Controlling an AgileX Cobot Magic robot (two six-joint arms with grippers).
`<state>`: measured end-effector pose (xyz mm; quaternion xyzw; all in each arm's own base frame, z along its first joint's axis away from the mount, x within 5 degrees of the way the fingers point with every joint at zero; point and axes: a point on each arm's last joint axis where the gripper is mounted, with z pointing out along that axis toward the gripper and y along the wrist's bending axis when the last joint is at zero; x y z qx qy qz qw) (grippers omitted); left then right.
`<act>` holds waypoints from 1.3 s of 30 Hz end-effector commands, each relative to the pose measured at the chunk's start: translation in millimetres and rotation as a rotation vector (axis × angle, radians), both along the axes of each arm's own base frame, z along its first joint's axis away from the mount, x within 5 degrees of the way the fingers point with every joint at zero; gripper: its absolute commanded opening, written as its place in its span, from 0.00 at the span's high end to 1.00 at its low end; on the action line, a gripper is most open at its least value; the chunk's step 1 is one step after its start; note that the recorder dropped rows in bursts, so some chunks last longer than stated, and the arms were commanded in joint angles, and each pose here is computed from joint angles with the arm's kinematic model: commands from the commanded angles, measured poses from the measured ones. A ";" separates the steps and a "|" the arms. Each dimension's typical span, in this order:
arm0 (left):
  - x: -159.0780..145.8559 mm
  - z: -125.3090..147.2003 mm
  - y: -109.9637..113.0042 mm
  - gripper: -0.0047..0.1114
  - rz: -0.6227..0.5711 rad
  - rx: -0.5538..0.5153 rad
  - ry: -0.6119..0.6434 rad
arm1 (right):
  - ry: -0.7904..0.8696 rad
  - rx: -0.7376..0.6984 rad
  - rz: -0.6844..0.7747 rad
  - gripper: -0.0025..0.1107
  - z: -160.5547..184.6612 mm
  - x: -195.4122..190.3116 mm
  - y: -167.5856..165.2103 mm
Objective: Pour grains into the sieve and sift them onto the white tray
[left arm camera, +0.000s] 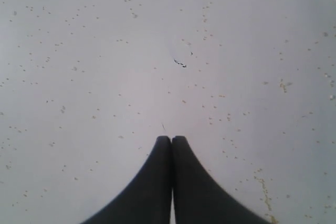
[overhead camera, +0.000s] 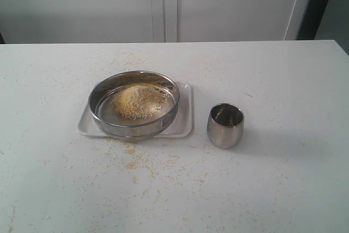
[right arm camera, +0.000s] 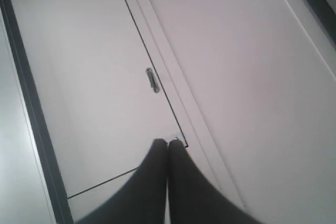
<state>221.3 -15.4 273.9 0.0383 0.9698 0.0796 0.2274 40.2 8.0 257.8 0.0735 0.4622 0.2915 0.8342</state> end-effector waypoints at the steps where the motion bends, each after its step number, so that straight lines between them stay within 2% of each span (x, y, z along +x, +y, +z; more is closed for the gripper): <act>1: -3.3 -0.7 1.8 0.96 0.013 0.004 0.011 | -0.013 -0.048 0.001 0.98 18.8 1.7 3.2; 7: -3.3 -0.7 1.8 0.96 0.013 0.004 0.011 | 0.042 -0.218 -0.097 0.98 50.1 27.1 6.9; 11: -3.3 -0.7 1.8 0.96 0.013 0.004 0.011 | 0.093 -0.260 -0.110 0.98 73.6 52.2 10.6; 15: -3.3 -0.7 1.8 0.96 0.013 0.004 0.011 | 0.218 -0.292 -0.102 0.98 88.7 85.9 15.3; 19: -3.3 -0.7 1.8 0.96 0.013 0.004 0.011 | 0.327 -0.394 -0.103 0.98 93.8 112.6 20.7; 28: -3.3 -0.7 1.8 0.96 0.013 0.004 0.011 | 0.632 -0.487 -0.118 0.98 97.9 159.6 22.6; 34: -3.3 -0.7 1.8 0.96 0.013 0.004 0.011 | 0.841 -0.721 -0.094 0.98 99.1 181.2 34.9; 39: -3.3 -0.7 1.8 0.96 0.013 0.004 0.011 | 0.989 -0.828 0.004 0.98 95.1 199.9 52.2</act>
